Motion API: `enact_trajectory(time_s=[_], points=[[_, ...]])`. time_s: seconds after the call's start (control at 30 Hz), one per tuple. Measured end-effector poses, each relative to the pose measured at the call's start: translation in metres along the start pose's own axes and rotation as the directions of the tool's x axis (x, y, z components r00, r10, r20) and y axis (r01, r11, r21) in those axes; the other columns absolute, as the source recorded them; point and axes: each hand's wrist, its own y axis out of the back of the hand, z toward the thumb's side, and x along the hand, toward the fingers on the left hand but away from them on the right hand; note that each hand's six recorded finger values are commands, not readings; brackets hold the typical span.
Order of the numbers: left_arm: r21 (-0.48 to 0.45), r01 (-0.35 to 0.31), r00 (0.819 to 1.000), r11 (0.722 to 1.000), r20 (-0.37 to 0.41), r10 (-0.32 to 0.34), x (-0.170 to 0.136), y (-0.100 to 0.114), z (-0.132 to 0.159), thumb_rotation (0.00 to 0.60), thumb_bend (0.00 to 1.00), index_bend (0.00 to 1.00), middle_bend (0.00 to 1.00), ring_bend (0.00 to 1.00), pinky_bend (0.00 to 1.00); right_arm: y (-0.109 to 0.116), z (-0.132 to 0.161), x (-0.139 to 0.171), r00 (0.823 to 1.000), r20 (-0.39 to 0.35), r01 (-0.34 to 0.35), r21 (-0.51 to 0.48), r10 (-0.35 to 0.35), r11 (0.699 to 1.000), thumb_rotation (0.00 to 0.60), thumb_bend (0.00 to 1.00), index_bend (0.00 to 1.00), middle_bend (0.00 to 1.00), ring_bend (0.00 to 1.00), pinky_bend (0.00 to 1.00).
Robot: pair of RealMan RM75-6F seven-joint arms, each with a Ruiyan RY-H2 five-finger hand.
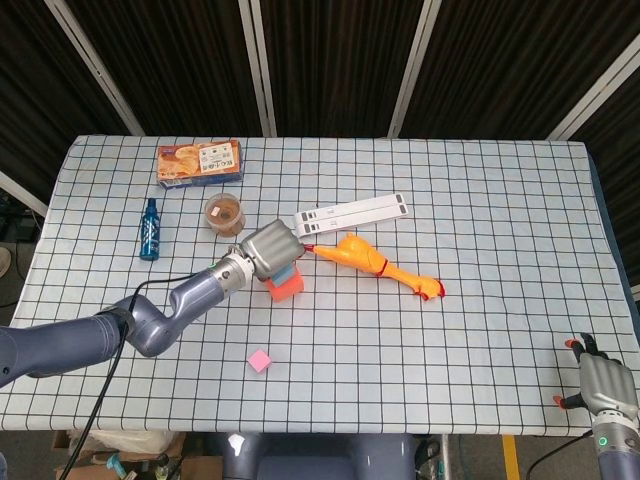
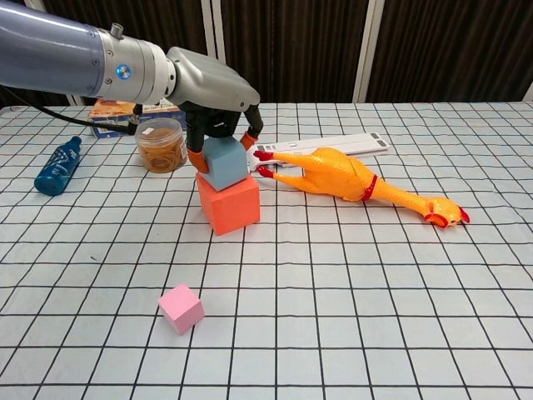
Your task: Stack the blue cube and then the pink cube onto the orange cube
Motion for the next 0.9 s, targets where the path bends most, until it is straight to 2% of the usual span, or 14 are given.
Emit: enact_trajectory(time_s=[0.9], points=[[-0.001,0.007,1.0,1.0,-0.005,-0.007,0.0021,0.0002,0.0013,0.6,0.32,0.67,0.7,0.73,1.0,0.0007,-0.0011,-0.0002,1.0,0.0,-0.001,-0.002,0.001,1.0,0.6,0.12,0.21,0.07,0.24,0.26]])
